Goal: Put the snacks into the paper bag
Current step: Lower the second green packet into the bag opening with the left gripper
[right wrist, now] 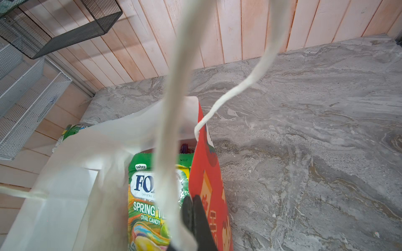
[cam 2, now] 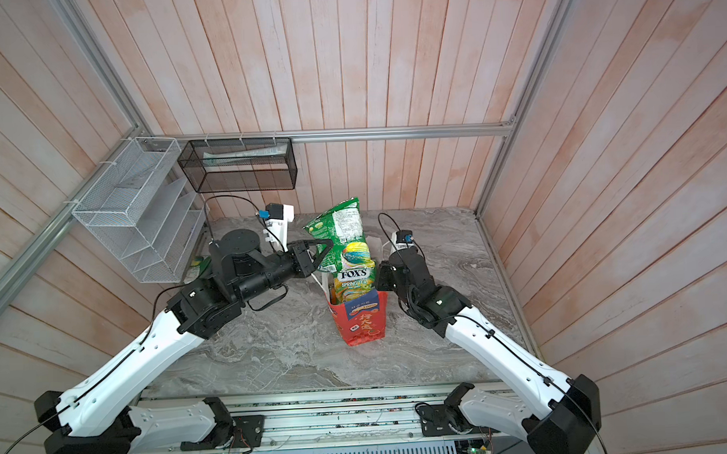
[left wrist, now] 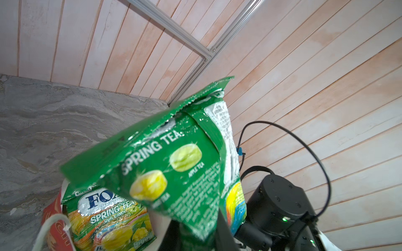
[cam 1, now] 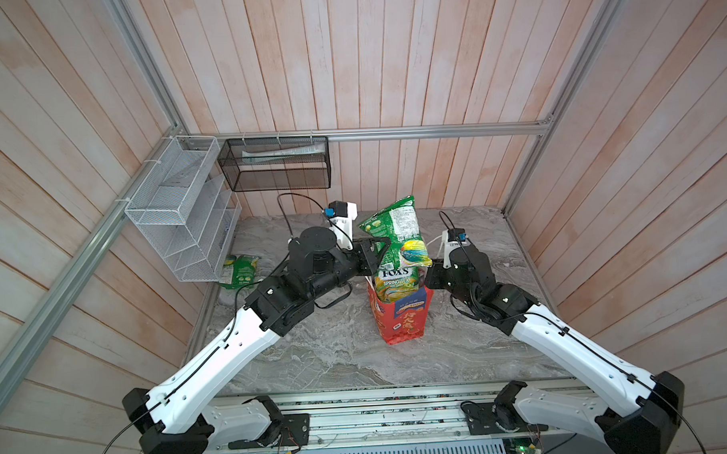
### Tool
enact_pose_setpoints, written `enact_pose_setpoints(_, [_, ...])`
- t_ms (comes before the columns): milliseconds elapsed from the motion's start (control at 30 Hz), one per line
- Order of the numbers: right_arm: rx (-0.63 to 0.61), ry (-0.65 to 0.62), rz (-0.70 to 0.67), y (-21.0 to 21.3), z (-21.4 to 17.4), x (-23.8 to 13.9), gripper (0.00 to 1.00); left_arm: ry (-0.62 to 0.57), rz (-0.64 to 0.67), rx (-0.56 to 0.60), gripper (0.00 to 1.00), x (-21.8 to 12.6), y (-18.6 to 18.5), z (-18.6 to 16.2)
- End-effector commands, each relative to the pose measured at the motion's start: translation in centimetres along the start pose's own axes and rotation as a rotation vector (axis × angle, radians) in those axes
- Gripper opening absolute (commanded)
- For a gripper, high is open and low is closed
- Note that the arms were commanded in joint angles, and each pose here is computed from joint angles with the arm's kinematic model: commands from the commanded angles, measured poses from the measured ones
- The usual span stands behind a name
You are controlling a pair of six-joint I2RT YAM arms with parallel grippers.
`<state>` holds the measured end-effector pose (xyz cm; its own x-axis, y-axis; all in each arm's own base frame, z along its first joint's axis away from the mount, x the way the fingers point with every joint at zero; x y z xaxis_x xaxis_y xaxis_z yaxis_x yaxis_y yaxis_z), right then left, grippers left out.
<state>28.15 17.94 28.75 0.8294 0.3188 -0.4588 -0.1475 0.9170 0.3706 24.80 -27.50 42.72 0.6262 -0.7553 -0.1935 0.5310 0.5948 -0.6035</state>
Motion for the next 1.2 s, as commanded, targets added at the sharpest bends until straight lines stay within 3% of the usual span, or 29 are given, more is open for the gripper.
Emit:
enact_pose_setpoints(0, [-0.010,-0.026,-0.001,0.2,0.9,-0.6,0.00,-0.034,0.009,0.050,0.10,1.0,-0.4,1.0])
enact_pose_setpoints(633, [-0.014,-0.020,-0.004,0.3,0.7,-0.3,0.00,0.157,0.165,0.124,0.08,6.5,3.7,-3.9])
enact_pose_setpoints(1167, [-0.011,-0.025,-0.002,0.3,0.8,-0.5,0.00,0.162,0.279,0.126,0.08,5.0,6.3,-5.6])
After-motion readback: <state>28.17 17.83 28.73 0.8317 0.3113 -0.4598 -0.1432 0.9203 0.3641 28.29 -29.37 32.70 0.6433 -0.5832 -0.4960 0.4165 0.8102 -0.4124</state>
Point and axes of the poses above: each gripper's point midway between its finger pads, its own x axis out along the fingers, its own y axis along the line the jaws close on, z = x × y, the point moved 4 cm from there along -x, back along the fingers, and after that the axes turned 3 degrees about x, right-handed, at the moved point
